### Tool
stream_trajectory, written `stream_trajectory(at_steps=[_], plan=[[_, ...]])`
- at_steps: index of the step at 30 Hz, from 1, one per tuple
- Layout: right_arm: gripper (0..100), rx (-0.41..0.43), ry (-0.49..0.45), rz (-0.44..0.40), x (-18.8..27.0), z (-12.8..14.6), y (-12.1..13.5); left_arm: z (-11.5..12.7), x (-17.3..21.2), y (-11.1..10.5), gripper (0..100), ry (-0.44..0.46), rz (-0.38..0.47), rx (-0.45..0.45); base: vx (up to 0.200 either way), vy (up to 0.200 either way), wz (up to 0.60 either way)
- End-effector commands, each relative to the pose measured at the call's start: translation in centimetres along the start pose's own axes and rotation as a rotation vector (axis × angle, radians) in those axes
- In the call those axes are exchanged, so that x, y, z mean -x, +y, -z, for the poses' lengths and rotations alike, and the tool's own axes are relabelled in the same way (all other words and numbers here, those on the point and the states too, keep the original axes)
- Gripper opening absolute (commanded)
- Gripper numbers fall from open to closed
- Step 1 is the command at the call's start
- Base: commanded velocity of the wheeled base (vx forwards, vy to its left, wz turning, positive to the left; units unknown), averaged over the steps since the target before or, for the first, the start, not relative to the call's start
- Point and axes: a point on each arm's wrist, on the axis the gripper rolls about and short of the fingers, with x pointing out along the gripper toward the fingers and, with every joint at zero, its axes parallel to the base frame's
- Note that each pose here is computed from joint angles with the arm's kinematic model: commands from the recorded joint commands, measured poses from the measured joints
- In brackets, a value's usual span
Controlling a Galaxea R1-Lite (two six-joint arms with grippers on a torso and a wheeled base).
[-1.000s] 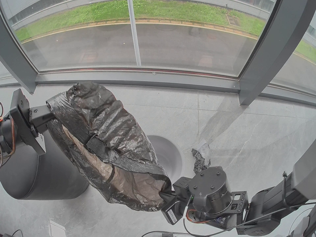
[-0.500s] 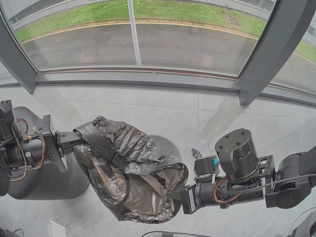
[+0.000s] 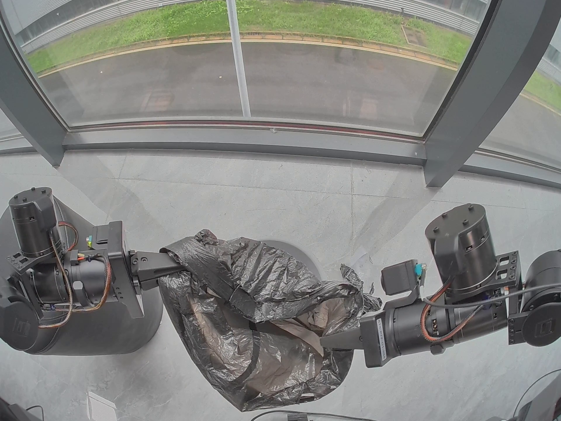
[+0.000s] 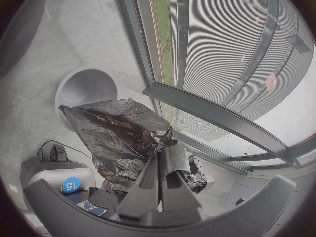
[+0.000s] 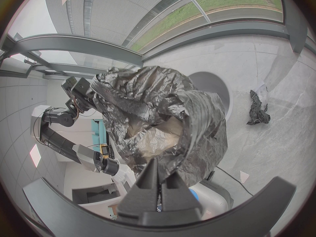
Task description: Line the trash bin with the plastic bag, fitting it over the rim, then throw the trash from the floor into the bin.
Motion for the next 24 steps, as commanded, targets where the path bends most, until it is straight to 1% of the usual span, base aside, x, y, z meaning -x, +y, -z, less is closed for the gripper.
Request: stream_trajectory(at_steps=[1, 6, 8, 9, 12, 16, 18, 20, 21, 24], plan=[[0, -0.009, -0.035, -0.004, 1.1, -0.6, -0.3, -0.4, -1.0, 1.1, 0, 0.023, -0.018, 0.027, 0.000, 0.000, 0.00], [0, -0.024, -0.021, 0.015, 0.1, -0.7, -1.0, -1.3, -1.9, 2.2, 0, 0.022, -0.017, 0.027, 0.000, 0.000, 0.00], [0, -0.024, -0.020, 0.016, 0.0, -0.8, -1.1, -1.3, -2.0, 2.3, 0, 0.022, -0.017, 0.027, 0.000, 0.000, 0.00], [0, -0.031, -0.015, 0.026, -0.7, -1.0, -1.5, -1.8, -2.4, 2.9, 0, 0.019, -0.018, 0.027, 0.000, 0.000, 0.00], [0, -0.030, -0.027, 0.024, -1.4, -1.3, -1.7, -2.1, -2.7, 3.2, 0, 0.019, -0.016, 0.026, 0.000, 0.000, 0.00], [0, -0.020, -0.063, 0.003, -4.5, -2.1, -2.8, -3.4, -3.6, 4.3, 0, 0.003, 0.000, 0.008, 0.000, 0.000, 0.00], [0, -0.015, -0.069, -0.001, -5.6, -2.4, -3.2, -3.8, -3.8, 4.8, 0, -0.005, 0.005, 0.002, 0.000, 0.000, 0.00], [0, -0.014, -0.072, 0.000, -5.7, -2.4, -3.2, -3.8, -3.8, 4.8, 0, -0.008, 0.007, -0.001, 0.000, 0.000, 0.00], [0, -0.010, -0.078, -0.003, -7.4, -2.9, -3.6, -4.5, -3.9, 5.5, 0, -0.024, 0.013, -0.010, 0.000, 0.000, 0.00], [0, -0.005, -0.079, -0.006, -8.8, -3.5, -3.8, -5.1, -3.9, 6.1, 0, -0.041, 0.018, -0.018, 0.000, 0.000, 0.00]])
